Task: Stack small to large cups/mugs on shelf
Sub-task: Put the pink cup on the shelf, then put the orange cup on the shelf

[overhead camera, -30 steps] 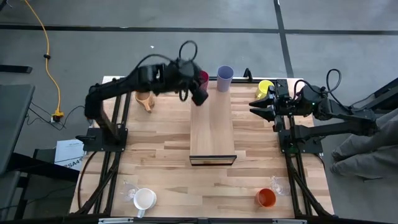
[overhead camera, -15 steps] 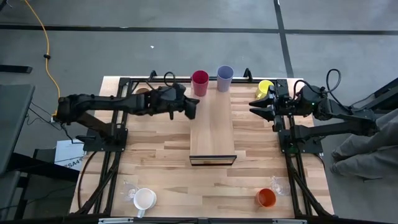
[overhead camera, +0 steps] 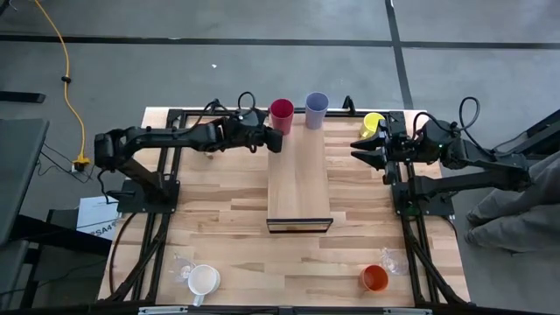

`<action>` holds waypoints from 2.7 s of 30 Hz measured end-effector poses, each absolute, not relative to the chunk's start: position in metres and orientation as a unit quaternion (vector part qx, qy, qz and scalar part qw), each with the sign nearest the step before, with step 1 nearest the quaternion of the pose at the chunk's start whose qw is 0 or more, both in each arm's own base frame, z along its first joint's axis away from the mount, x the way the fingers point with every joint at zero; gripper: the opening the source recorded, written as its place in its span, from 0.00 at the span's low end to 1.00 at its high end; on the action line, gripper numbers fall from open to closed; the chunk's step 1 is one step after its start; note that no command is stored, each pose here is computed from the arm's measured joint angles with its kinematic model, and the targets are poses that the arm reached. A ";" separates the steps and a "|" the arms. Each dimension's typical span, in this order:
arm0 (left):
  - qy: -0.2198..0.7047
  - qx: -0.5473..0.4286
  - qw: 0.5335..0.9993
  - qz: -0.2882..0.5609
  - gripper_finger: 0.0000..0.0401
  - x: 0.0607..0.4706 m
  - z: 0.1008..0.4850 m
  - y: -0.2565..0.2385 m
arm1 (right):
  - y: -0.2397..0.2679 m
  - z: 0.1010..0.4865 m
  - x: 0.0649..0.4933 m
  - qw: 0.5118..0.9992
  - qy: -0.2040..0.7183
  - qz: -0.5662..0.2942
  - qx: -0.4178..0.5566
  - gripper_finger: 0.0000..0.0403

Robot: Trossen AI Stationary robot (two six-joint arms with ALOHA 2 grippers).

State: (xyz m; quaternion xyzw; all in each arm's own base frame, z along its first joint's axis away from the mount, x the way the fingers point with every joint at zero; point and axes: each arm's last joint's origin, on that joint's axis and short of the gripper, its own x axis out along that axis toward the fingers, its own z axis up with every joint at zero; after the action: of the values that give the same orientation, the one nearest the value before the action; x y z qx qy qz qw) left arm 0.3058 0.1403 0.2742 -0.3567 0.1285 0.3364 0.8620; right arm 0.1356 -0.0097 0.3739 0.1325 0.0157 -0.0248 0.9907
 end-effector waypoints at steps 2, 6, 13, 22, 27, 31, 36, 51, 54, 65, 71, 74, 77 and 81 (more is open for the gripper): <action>0.127 -0.356 0.861 0.339 0.00 0.305 0.274 0.141 | -0.010 0.374 0.136 0.991 0.015 -0.025 0.132 0.31; 0.118 -0.340 0.857 0.368 0.00 0.304 0.275 0.143 | -0.010 0.374 0.136 0.991 0.015 -0.025 0.133 0.31; 0.114 -0.323 0.856 0.387 0.00 0.304 0.275 0.144 | -0.010 0.374 0.136 0.991 0.015 -0.025 0.133 0.31; 0.100 -0.291 0.859 0.409 0.00 0.304 0.278 0.146 | -0.010 0.374 0.136 0.991 0.015 -0.025 0.133 0.31; 0.139 -0.282 0.866 0.388 0.00 0.293 0.289 0.139 | -0.010 0.374 0.136 0.991 0.015 -0.025 0.133 0.31; 0.167 -0.249 0.893 0.337 0.00 0.273 0.321 0.122 | -0.010 0.374 0.136 0.991 0.015 -0.025 0.131 0.31; 0.093 -0.189 0.944 0.255 0.00 0.232 0.377 0.079 | -0.010 0.374 0.135 0.992 0.015 -0.025 0.126 0.31; -0.019 -0.061 0.981 0.182 0.00 0.148 0.432 -0.002 | -0.010 0.374 0.136 0.994 0.016 -0.025 0.104 0.31; 0.005 -0.053 0.981 0.186 0.01 0.146 0.427 -0.001 | -0.010 0.374 0.136 0.994 0.016 -0.025 0.105 0.31; 0.035 -0.103 0.980 0.165 0.30 0.157 0.368 0.023 | -0.010 0.374 0.136 0.994 0.016 -0.025 0.106 0.31; 0.012 -0.156 0.974 0.162 0.36 0.145 0.358 0.032 | -0.010 0.371 0.136 0.994 0.031 -0.026 0.106 0.31; 0.002 -0.151 0.976 0.157 0.36 0.138 0.361 0.030 | -0.010 0.367 0.135 0.992 0.052 -0.028 0.110 0.31; 0.004 -0.110 0.982 0.156 0.36 0.133 0.363 0.029 | -0.010 0.363 0.135 0.990 0.072 -0.031 0.120 0.31; 0.004 -0.094 0.982 0.162 0.36 0.132 0.363 0.029 | -0.010 0.361 0.135 0.989 0.081 -0.032 0.121 0.31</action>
State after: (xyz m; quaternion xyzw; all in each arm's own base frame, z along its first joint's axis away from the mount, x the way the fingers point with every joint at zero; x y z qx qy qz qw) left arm 0.1318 0.0291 0.3632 -0.0941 0.0039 0.1617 0.9823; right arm 0.1346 -0.0095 0.3613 0.1214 0.0807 -0.0315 0.9888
